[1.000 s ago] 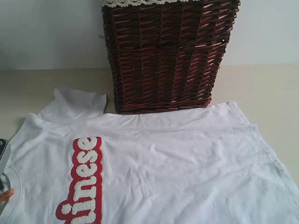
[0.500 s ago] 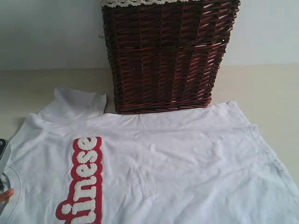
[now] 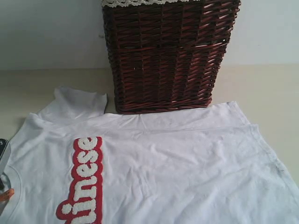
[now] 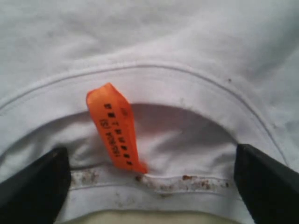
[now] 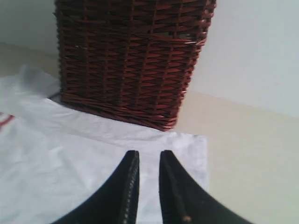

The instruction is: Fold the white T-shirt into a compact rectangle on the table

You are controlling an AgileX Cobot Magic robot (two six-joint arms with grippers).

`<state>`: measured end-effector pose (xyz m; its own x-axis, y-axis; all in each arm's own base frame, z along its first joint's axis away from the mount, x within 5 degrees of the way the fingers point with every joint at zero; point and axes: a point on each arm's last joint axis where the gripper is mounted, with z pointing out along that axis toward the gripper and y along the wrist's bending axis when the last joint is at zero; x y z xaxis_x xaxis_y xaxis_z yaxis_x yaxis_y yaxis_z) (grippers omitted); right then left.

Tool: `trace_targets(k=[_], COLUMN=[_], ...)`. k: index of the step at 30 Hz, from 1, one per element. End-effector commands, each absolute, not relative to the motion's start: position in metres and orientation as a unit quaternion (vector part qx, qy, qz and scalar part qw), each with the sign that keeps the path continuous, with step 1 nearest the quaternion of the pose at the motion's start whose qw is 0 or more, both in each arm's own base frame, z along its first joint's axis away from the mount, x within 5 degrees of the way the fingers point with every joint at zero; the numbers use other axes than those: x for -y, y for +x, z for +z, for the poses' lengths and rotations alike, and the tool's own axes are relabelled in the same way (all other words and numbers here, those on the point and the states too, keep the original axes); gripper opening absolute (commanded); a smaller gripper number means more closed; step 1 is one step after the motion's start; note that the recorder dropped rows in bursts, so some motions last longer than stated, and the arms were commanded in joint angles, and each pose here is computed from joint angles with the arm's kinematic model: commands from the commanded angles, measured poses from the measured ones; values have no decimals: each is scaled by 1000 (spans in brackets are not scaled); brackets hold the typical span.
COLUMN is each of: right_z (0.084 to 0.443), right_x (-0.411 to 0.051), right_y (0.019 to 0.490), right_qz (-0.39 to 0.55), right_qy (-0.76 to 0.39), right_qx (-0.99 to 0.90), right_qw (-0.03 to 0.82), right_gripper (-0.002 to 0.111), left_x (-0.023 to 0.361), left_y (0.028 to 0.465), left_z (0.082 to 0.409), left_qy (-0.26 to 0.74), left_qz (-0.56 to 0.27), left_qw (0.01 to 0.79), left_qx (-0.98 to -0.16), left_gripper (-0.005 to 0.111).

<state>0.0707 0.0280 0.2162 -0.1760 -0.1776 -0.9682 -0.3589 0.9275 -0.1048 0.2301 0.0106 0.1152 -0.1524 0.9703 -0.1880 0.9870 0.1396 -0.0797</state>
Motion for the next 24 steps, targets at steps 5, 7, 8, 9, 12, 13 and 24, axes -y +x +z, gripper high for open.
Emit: trace_targets(k=[5,7,8,9,12,13,24], right_z=[253,257,259,264,280,287,251], right_x=[-26,-37,-43,-53,-69,-74,-35], right_y=[179,204,209,213,212,212,244], right_qz=[-67,-14,14,76,144,170,91], right_qy=[-210,-213,-215,-219,-297,-316,-789], right_qx=[-807,-830,-837,-849,-848,-846,-598], right_qw=[548,516,503,475,415,395,108], right_gripper=[17,17,17,17,17,17,17], left_x=[-10,-10,-10,-10,-10,-10,-10], left_y=[228,228,228,228,228,228,228], left_z=[108,108,108,108,108,108,108], left_qy=[646,646,646,646,646,646,646], left_qz=[-103,-103,-103,-103,-103,-103,-103], left_qw=[36,36,36,36,36,36,36], left_qx=[-756,-756,-756,-756,-756,-756,-756], left_gripper=[92,92,92,92,92,92,92])
